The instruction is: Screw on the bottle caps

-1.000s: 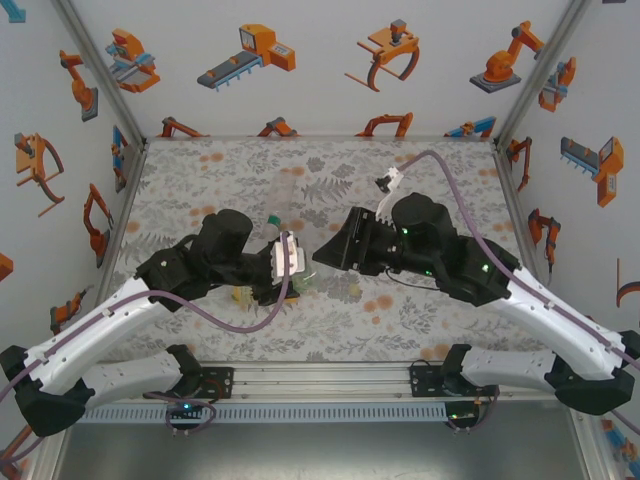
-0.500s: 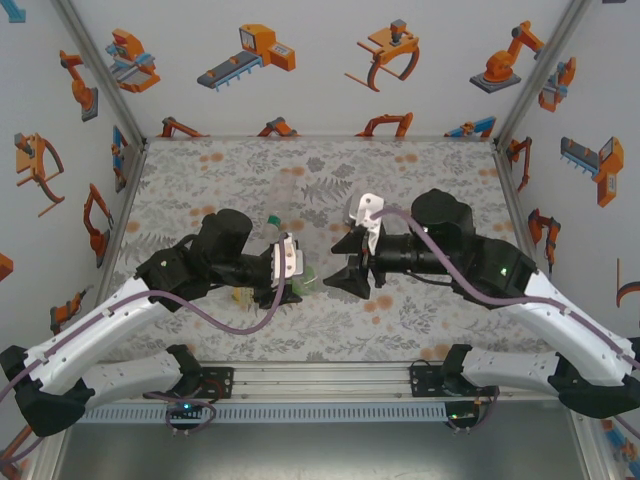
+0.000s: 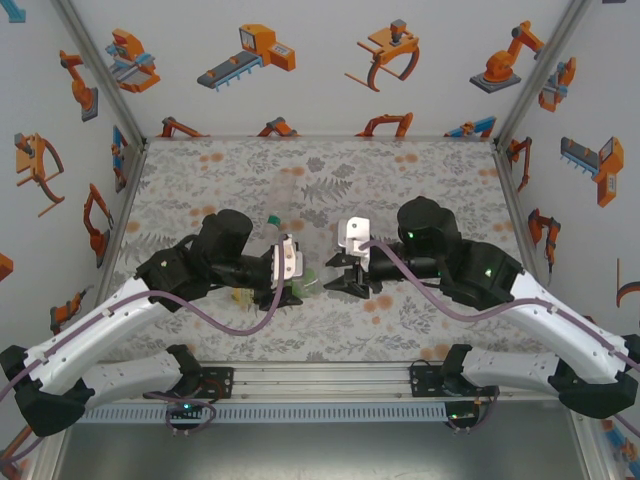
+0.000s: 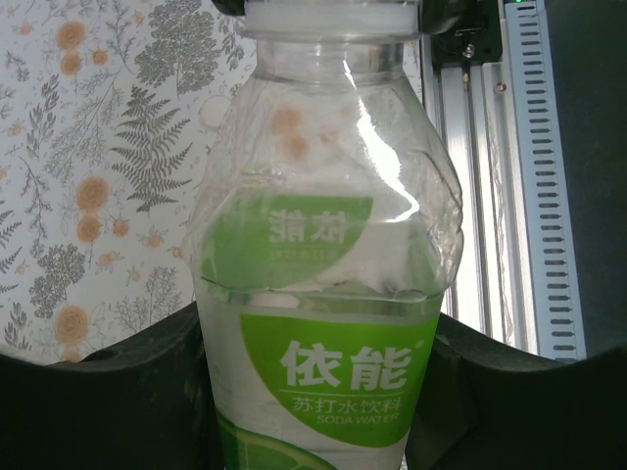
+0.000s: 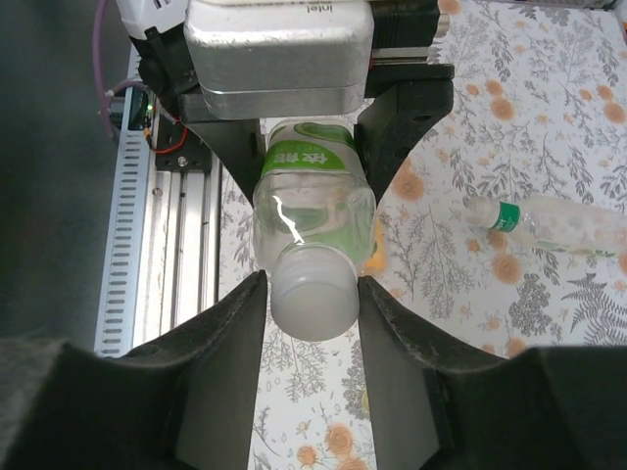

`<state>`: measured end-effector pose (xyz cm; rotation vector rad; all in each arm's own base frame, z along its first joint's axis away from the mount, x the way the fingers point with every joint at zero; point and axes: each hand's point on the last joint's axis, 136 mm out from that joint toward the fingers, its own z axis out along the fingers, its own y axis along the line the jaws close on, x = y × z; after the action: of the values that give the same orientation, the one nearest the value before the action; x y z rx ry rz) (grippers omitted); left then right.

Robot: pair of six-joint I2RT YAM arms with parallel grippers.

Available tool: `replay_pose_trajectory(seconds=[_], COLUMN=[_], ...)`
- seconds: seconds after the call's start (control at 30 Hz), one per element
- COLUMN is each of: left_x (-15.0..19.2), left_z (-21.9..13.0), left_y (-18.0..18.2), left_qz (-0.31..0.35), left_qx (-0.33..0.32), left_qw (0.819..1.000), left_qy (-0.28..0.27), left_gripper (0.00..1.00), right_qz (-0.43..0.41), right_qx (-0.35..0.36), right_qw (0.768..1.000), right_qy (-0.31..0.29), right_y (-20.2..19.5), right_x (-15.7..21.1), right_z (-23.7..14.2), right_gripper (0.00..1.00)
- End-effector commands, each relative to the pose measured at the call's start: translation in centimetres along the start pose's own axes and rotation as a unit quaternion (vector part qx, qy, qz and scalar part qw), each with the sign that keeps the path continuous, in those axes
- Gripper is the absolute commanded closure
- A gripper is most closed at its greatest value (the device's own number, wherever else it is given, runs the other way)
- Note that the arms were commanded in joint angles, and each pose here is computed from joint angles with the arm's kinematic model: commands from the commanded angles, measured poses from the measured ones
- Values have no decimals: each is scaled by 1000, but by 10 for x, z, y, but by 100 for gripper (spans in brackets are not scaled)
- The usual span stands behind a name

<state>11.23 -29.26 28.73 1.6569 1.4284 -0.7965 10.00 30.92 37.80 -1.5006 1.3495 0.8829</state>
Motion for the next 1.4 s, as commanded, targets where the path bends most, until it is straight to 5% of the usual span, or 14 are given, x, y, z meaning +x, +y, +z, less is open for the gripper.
replay_pose_trajectory(seconds=[0.0,0.33,0.53,0.6,0.7,0.83,1.13,1.37], left_x=[-13,-14,-17,-17,-16,-15,-4,19], left_z=[-6,-9,-13,-13,-13,-16,-29,-28], left_y=[-3,1,7,8,10,13,24,37], left_qz=[12,16,22,22,24,25,13,-22], left_qx=[2,-15,-42,-48,-54,-67,-125,-163], left_qw=[1000,999,998,998,997,997,992,986], left_qy=[-24,-28,-43,-45,-43,-40,-26,27], left_gripper=[100,100,100,88,46,12,5,6], right_qz=[-14,108,262,267,260,253,299,428], right_qx=[-2,50,77,77,105,127,250,339], right_qw=[1000,992,958,957,957,958,918,818], right_qy=[-22,-51,-87,-84,-69,-41,74,181], right_y=[4,-16,-30,-29,-36,-41,-88,-167], right_x=[-9,-12,-12,-11,-5,2,52,123], right_z=[-6,-1,-2,-4,-7,-9,-10,-24], right_gripper=[66,100,100,100,100,100,100,100])
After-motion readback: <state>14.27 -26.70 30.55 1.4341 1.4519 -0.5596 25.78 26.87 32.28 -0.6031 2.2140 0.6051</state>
